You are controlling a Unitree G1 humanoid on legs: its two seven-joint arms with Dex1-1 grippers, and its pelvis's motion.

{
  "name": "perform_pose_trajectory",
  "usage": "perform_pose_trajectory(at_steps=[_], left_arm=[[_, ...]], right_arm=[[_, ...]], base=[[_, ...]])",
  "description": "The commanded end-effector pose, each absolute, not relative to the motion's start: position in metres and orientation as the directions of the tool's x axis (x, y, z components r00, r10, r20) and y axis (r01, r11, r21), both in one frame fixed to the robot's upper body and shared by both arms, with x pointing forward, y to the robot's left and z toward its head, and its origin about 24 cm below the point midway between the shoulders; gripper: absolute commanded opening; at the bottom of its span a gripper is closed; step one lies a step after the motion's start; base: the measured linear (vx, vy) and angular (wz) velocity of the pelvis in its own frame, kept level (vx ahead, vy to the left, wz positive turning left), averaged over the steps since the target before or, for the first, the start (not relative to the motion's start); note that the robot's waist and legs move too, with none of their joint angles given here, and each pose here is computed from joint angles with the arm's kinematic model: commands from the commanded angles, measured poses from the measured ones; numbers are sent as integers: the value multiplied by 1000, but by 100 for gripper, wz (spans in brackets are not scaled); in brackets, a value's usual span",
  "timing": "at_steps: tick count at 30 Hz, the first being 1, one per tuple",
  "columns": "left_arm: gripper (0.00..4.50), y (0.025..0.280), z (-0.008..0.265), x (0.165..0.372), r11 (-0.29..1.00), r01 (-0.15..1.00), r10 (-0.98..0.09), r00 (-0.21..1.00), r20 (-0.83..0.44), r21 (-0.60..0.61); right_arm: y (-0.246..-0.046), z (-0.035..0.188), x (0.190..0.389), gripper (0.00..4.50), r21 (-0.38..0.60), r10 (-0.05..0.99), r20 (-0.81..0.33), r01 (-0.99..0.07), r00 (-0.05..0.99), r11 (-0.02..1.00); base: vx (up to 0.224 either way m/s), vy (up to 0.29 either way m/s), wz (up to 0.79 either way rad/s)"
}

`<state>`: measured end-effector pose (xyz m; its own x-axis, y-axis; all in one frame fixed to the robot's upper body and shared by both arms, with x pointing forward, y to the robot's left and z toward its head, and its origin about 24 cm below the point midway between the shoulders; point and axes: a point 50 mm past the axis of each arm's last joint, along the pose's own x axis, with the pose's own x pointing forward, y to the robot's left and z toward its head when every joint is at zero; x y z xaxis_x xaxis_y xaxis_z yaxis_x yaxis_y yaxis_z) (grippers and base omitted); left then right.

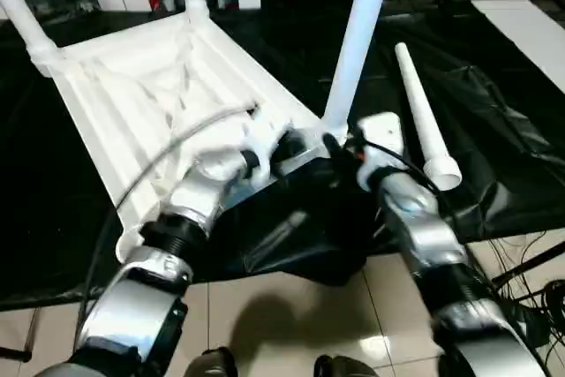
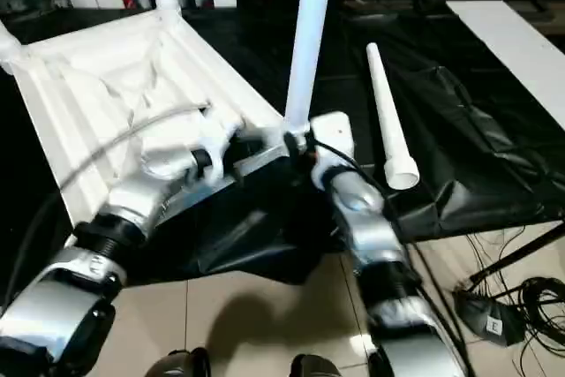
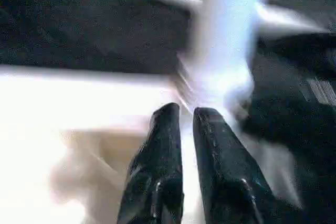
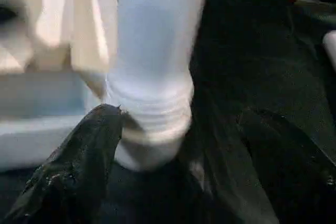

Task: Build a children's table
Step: Rotate leg to tighten

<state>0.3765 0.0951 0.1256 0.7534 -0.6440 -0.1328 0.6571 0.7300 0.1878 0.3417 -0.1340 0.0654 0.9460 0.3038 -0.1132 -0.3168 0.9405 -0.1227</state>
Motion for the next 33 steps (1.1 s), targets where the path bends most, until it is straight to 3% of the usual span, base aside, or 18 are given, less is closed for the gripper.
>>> perform_pose_trajectory(at_steps=[1,5,10,14,15,17,20,24,33], left_arm=[[95,105,148,381,768,596,-598,798,-70,233],[100,164,172,385,862,379,-382,922,-61,337],[100,247,182,368,836,95,-40,993,-112,541],[100,285,185,353,777,-14,115,986,-121,629],[100,305,183,342,734,-22,185,968,-168,679],[100,310,183,339,722,-20,204,961,-185,692],[100,318,162,319,720,156,193,891,-410,677],[100,315,140,301,748,309,122,805,-580,587],[100,291,115,286,771,458,-52,738,-673,442]], right_arm=[[-133,65,336,388,-129,332,-138,-350,933,928],[-119,53,324,388,-78,436,-212,-460,874,884],[-104,43,317,388,-86,482,-278,-521,831,849],[-96,42,320,388,-78,493,-292,-534,820,842],[-91,42,323,388,-78,498,-302,-542,813,837],[-90,42,324,388,-78,499,-305,-543,811,836],[-80,42,333,388,-69,515,-310,-559,800,827],[-68,40,340,388,-43,541,-316,-581,779,812],[-47,44,349,388,-22,561,-302,-594,771,804]], base=[[0,0,0],[0,0,0],[0,0,0],[0,0,0],[0,0,0],[0,0,0],[0,0,0],[0,0,0],[0,0,0]])
